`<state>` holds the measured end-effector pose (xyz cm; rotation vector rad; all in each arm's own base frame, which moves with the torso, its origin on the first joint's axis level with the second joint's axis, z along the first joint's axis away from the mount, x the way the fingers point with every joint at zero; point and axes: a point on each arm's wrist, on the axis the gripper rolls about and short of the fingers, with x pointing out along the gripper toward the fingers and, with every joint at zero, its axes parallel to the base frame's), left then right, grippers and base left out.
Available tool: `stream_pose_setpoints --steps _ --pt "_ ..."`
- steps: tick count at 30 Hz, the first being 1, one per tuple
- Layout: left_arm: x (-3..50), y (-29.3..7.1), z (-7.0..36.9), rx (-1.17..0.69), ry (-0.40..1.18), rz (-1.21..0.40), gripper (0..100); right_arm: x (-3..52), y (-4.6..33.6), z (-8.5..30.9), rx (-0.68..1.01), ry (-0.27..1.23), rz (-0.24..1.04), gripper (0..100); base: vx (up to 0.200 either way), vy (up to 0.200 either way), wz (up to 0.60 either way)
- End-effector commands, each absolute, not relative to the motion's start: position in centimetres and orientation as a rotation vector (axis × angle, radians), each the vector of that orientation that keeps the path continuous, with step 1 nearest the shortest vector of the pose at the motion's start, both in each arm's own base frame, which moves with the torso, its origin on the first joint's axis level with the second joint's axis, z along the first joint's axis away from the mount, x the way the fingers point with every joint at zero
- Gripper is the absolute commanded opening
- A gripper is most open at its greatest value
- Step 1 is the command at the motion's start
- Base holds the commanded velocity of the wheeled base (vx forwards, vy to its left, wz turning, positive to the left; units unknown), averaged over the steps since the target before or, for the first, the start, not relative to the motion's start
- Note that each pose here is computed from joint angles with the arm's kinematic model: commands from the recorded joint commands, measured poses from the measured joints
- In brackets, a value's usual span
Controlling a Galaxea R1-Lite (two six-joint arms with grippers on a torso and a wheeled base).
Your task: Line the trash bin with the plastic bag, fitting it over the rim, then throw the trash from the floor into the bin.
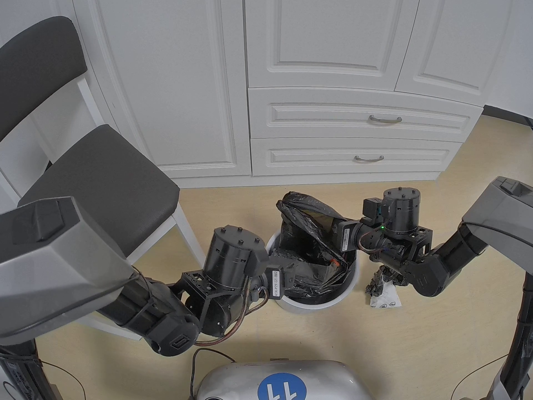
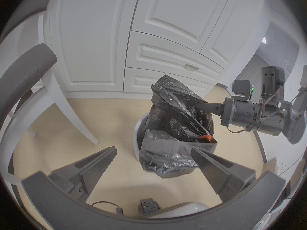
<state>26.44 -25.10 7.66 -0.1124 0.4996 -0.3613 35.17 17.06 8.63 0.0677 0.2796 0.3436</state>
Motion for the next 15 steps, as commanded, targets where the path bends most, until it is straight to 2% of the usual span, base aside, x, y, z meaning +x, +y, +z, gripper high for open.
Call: stream_pose_setpoints --steps 1,10,15 --pt "26.8 -25.6 6.8 -0.128 0.484 -0.366 100 34.4 17.0 10.1 0.075 0.248 0.353 0 0.000 0.000 0.00" --pt "27.4 -26.5 6.0 -0.212 0.370 -0.402 100 32.7 18.7 9.4 0.055 0.279 0.410 0 0.000 0.000 0.00" --pt "28.4 -27.6 3.7 -0.228 0.338 -0.410 100 31.2 19.7 9.7 0.047 0.287 0.455 0 0.000 0.000 0.00"
